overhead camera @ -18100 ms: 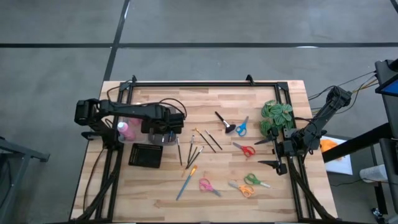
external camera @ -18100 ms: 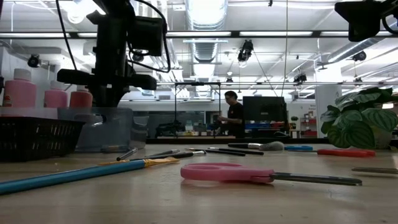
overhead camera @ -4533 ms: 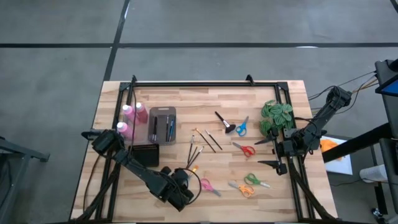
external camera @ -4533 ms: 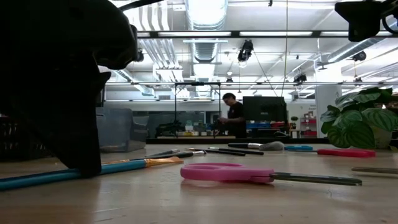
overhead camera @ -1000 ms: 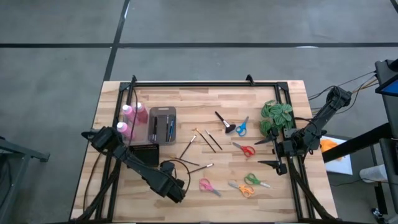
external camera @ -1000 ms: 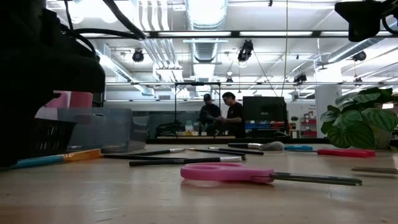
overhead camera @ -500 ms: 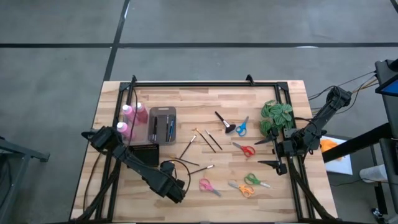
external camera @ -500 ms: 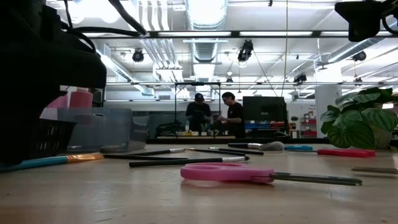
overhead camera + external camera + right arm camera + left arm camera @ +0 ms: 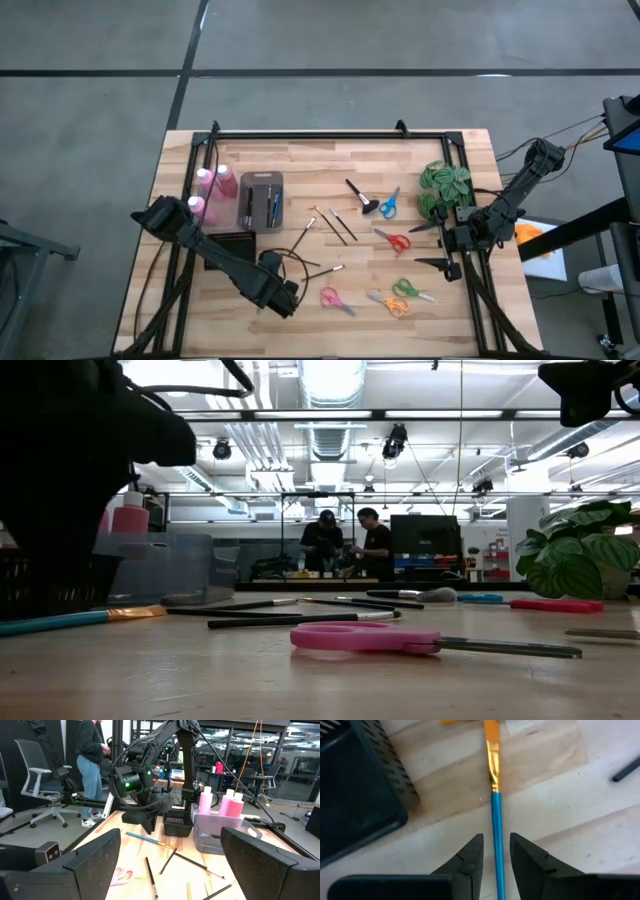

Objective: Pick & Place Paint Supplies
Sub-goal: Put the left blue brush into the black bin

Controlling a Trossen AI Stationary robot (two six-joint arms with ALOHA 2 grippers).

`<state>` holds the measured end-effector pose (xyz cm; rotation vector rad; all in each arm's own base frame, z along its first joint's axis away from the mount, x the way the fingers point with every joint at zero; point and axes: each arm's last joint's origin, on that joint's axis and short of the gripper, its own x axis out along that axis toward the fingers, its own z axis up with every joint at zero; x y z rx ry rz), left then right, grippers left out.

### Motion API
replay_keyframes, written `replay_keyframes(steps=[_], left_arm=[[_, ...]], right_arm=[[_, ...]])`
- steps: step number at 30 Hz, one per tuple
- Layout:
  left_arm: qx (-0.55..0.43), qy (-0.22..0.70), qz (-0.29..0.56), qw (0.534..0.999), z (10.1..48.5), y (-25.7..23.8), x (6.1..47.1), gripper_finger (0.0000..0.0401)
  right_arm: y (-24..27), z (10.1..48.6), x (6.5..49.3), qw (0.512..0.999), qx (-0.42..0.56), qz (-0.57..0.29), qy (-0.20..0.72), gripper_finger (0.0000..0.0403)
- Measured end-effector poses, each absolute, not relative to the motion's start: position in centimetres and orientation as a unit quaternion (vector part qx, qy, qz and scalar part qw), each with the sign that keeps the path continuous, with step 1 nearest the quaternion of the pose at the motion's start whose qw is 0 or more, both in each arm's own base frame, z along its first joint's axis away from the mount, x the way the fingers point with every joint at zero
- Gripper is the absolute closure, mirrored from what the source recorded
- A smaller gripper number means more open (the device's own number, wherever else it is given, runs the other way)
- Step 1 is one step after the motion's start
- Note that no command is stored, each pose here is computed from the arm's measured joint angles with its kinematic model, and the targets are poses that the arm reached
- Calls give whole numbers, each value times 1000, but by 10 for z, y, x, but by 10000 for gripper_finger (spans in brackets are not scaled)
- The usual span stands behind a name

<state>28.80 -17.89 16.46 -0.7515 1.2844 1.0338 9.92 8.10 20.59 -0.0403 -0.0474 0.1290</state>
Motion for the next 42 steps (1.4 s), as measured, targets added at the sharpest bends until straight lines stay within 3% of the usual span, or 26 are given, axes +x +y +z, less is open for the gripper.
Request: replay_keyframes(steps=[12,42], left_arm=[[-323,563,460,606,155,-152,297,306],[-337,573,436,607,140,-148,297,306]], right_arm=[[81,206,99,997,-20,64,-24,62],[81,206,99,997,-20,65,-24,62]])
